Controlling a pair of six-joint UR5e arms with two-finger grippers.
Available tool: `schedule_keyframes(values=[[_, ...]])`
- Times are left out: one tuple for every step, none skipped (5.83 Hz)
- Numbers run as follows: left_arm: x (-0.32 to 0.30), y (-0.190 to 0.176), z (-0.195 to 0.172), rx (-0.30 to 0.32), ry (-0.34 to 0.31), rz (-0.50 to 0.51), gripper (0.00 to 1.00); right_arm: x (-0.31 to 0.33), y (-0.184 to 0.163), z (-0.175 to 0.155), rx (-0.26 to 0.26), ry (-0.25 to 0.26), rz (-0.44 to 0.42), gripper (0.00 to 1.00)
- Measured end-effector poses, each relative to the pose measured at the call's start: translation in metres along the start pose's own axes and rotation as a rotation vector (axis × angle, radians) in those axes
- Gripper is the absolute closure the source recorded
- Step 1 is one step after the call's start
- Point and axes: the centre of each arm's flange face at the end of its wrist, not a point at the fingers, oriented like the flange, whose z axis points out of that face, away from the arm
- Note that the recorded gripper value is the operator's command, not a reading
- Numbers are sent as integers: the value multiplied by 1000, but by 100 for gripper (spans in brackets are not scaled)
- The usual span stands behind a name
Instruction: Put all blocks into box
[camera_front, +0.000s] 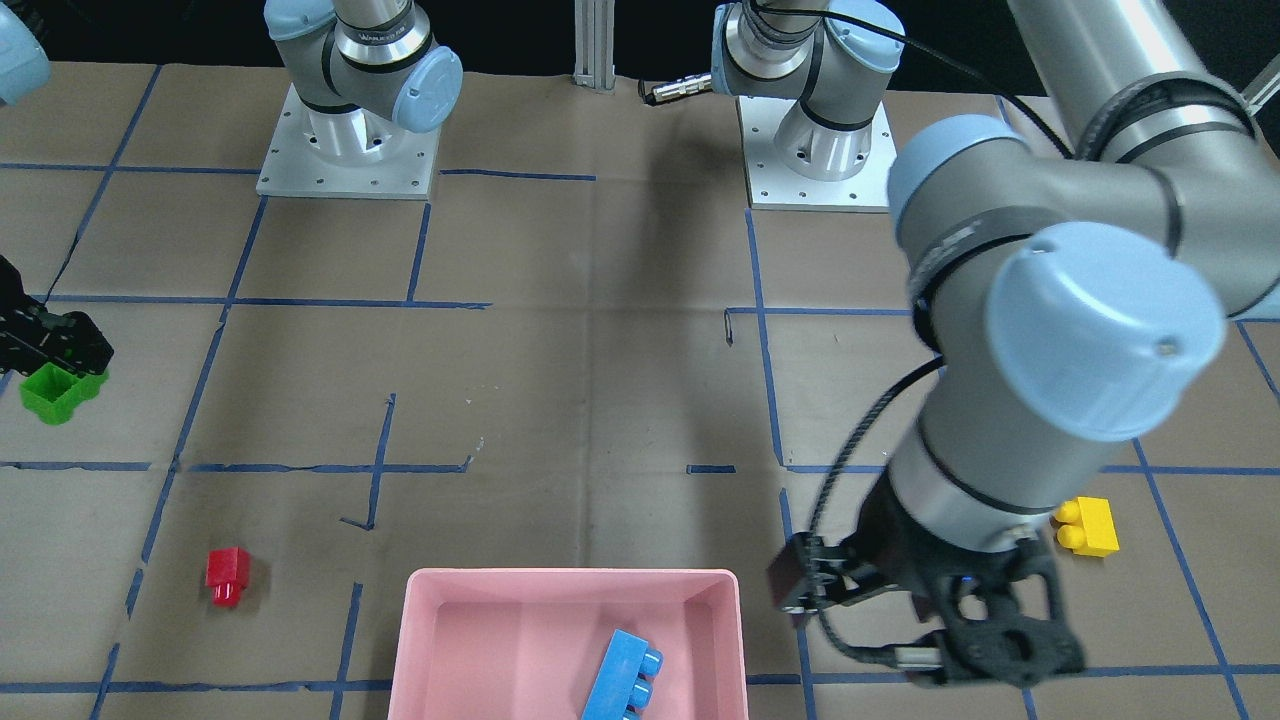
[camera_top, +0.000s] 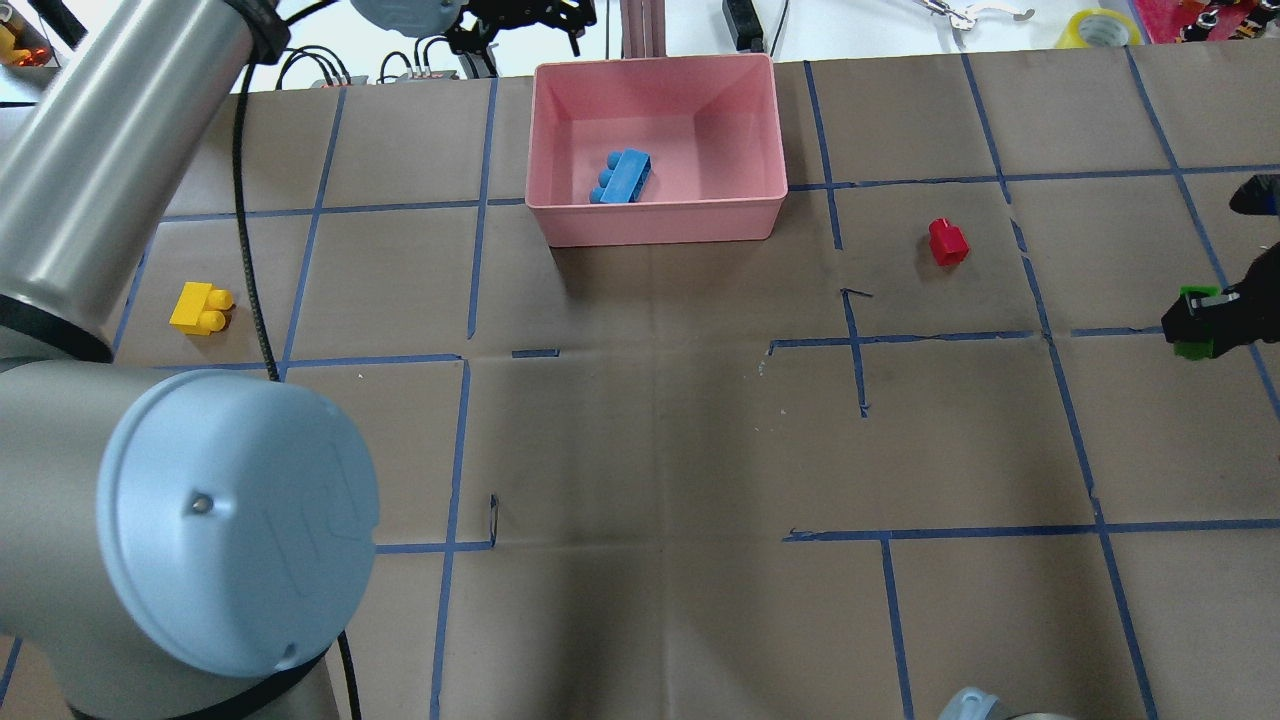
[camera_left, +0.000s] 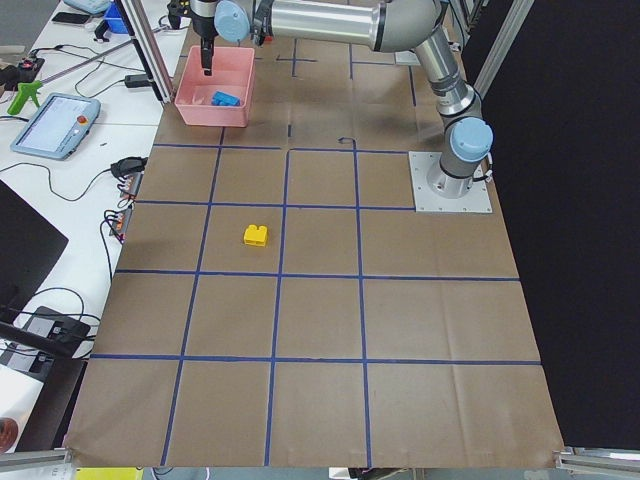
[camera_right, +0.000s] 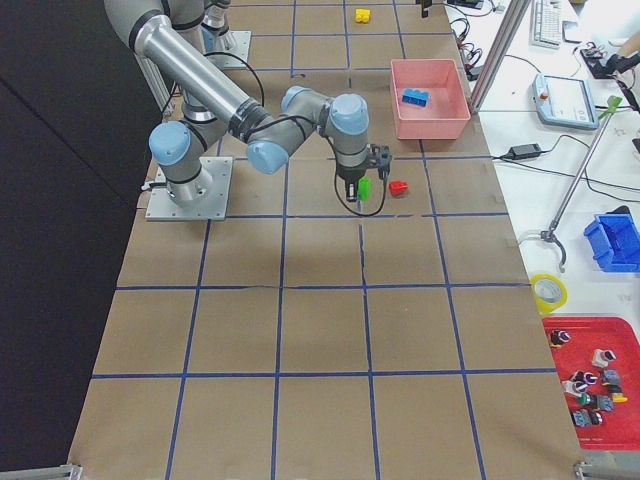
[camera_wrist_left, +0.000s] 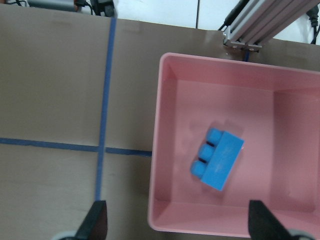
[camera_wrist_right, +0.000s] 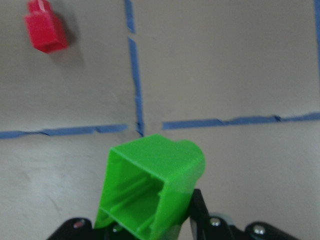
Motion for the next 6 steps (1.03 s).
schedule_keyframes(values=[[-62, -8, -3, -5, -14, 66, 0, -64, -24, -6, 37, -97, -1, 95], [-127, -12, 1, -17, -27, 120, 0, -132, -44, 2, 41, -194, -11, 95], [-200, -9, 11, -40, -34, 169, 1, -198, -70, 18, 21, -273, -34, 95], [-274, 4, 25, -72, -32, 223, 1, -252, -107, 41, 4, -312, -76, 94], [-339, 25, 42, -109, -19, 273, 2, -291, -147, 74, -6, -328, -119, 93], [-381, 50, 64, -149, 4, 288, 3, -316, -178, 113, -19, -338, -142, 87]])
